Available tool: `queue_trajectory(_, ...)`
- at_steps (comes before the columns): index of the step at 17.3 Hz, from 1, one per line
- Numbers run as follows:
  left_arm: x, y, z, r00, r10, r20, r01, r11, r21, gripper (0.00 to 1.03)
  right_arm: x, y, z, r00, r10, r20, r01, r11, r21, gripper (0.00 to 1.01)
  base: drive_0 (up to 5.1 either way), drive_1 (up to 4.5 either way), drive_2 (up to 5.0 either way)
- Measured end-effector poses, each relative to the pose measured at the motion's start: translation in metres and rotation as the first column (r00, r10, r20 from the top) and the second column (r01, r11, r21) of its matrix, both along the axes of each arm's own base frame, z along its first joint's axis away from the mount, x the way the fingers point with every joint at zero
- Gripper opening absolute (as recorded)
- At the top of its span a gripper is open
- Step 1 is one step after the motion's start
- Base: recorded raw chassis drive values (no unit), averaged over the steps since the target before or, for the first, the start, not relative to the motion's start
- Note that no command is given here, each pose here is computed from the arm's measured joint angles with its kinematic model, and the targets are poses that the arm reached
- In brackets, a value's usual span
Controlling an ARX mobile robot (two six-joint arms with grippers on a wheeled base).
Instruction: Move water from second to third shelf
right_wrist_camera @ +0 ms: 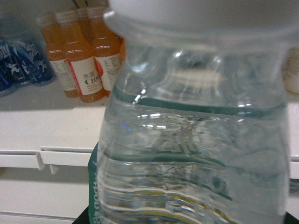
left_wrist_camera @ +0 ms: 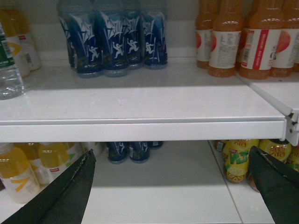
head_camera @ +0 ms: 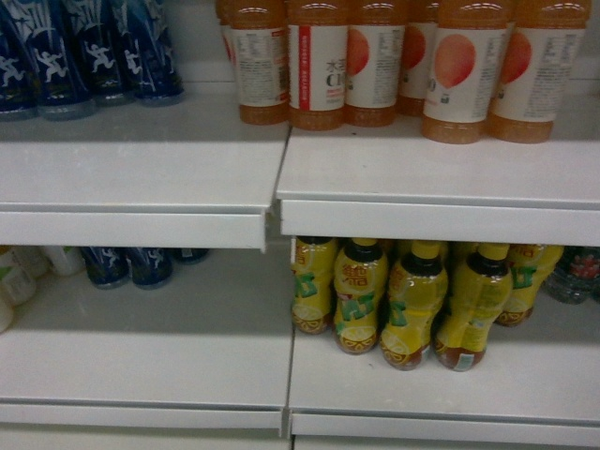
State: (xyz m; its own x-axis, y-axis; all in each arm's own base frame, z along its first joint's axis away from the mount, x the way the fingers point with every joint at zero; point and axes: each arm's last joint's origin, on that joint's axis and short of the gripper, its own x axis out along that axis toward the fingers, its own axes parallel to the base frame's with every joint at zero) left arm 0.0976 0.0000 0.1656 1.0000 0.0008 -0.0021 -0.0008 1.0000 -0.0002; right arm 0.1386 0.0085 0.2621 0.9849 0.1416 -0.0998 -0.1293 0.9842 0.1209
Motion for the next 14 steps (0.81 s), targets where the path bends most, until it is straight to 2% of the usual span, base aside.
queue_trajectory(14,0.0000,0.0000,0.0000,1.000,0.000,0.000,0.000,1.0000,0.000,0.98,-0.0002,0.0002,0.0003,1.000,0.003,0.003,-0.003,1.0000,0.000,0.42,-4.5,1.37,3.1)
